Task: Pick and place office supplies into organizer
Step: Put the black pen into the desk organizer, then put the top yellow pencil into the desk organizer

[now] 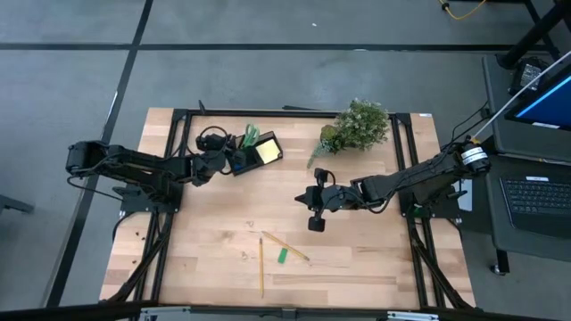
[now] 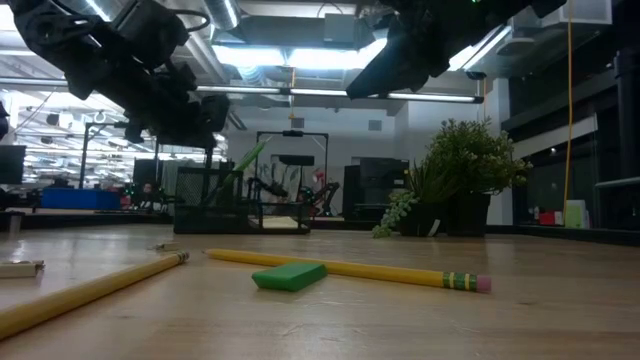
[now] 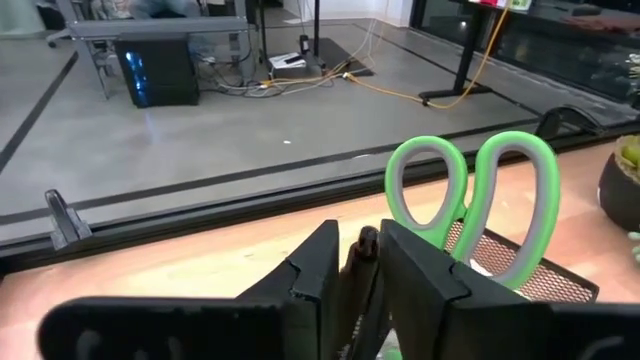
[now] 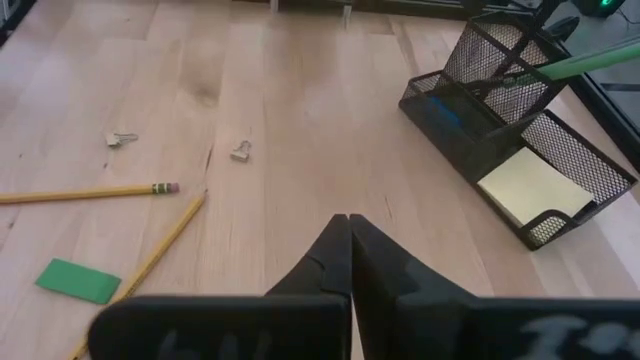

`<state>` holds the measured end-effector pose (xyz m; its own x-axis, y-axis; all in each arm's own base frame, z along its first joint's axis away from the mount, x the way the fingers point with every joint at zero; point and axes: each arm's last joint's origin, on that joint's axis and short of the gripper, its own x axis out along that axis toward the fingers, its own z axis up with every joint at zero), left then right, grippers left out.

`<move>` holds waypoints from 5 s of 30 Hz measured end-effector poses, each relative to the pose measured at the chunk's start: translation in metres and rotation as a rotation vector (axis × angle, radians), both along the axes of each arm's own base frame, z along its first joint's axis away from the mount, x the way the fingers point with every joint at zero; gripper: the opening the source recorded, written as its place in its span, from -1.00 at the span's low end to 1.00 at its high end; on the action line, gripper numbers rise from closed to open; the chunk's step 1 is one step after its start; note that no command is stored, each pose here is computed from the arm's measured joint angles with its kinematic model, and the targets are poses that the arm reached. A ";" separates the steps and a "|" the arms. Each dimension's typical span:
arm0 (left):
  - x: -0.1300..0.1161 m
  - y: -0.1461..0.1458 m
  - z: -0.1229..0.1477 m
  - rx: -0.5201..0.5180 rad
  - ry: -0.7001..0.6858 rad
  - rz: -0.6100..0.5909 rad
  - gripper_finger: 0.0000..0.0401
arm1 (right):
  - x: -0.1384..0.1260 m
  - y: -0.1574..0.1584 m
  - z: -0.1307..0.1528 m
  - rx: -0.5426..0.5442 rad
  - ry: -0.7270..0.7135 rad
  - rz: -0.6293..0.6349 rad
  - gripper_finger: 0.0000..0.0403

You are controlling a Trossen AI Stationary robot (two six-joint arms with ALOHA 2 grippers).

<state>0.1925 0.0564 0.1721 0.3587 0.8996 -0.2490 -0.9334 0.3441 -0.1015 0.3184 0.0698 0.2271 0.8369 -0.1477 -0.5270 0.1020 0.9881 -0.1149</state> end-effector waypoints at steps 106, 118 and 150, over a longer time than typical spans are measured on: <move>-0.016 -0.135 0.029 0.132 -0.099 -1.110 -0.90 | 0.053 0.122 -0.047 0.372 0.567 -0.058 -0.40; -0.016 -0.135 0.029 0.126 -0.100 -1.107 -0.89 | 0.057 0.128 -0.087 0.327 0.646 -0.079 -0.40; -0.016 -0.135 0.029 0.125 -0.100 -1.107 -0.87 | 0.051 0.119 -0.097 0.183 0.704 -0.158 -0.56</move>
